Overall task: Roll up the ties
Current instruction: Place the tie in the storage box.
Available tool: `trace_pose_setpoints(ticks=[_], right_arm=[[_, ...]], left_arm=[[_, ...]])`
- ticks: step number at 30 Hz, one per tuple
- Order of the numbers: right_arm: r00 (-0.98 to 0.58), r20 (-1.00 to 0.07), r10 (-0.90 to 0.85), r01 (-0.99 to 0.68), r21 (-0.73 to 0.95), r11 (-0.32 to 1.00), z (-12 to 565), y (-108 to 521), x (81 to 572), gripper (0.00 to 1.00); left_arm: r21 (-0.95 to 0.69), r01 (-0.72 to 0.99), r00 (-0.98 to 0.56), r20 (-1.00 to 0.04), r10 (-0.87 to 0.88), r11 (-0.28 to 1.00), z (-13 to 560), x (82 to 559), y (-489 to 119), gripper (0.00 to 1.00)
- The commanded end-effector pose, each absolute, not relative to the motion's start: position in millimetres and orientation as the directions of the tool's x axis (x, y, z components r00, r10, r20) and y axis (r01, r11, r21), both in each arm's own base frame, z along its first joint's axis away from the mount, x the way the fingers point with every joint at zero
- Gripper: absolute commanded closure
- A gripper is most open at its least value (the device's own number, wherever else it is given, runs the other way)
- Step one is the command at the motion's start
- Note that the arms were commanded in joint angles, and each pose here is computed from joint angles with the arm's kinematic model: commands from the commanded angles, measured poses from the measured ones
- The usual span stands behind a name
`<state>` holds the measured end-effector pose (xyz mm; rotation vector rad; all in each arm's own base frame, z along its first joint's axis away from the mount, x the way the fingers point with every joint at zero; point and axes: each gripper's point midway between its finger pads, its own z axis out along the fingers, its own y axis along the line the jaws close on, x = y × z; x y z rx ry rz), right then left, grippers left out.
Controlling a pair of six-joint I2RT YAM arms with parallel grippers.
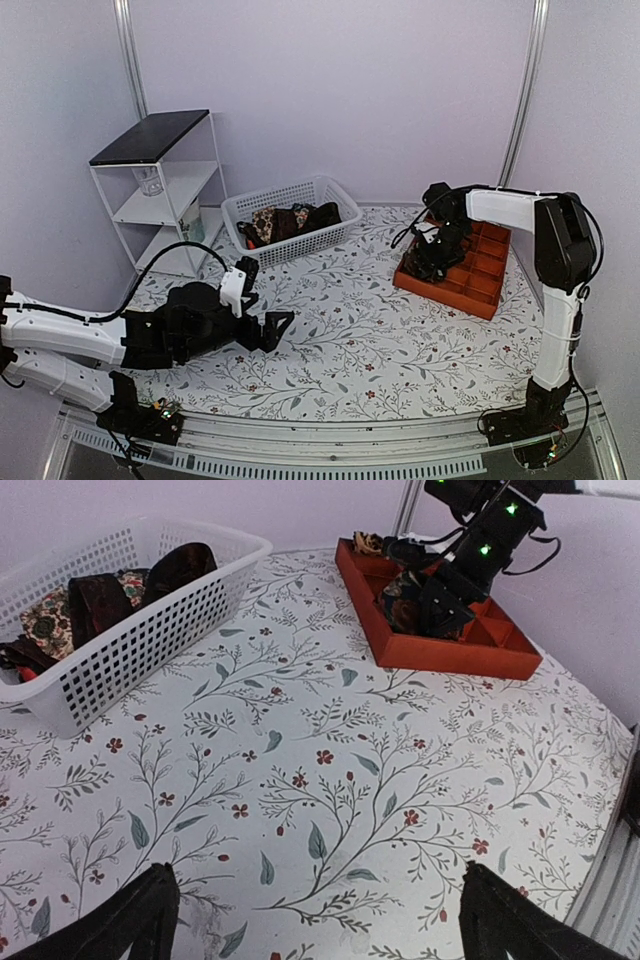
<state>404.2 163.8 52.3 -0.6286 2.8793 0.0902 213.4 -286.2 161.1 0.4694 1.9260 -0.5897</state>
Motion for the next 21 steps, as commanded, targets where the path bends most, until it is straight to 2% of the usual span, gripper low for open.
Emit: trace_pose_setpoints(ticks=[1,8,10,21], right_arm=[[-0.892,-0.158,-0.423,-0.44,0.094,0.893,58,173,373,0.19],[-0.893,-0.194,-0.406,-0.429,0.096,0.898,68,172,369,0.1],[-0.892,-0.208,-0.402,-0.428,0.099,0.898,69,173,370,0.01],[-0.876,-0.345,-0.336,-0.396,0.118,0.911,106,178,378,0.0]], left_arm=[[-0.191,0.565,-0.389,-0.92,0.055,0.803,168,219,-291,0.02],[-0.195,0.584,-0.4,-0.914,0.07,0.788,161,219,-300,0.02],[-0.194,0.585,-0.404,-0.912,0.076,0.787,160,220,-302,0.02],[-0.196,0.598,-0.41,-0.908,0.087,0.777,159,220,-310,0.02]])
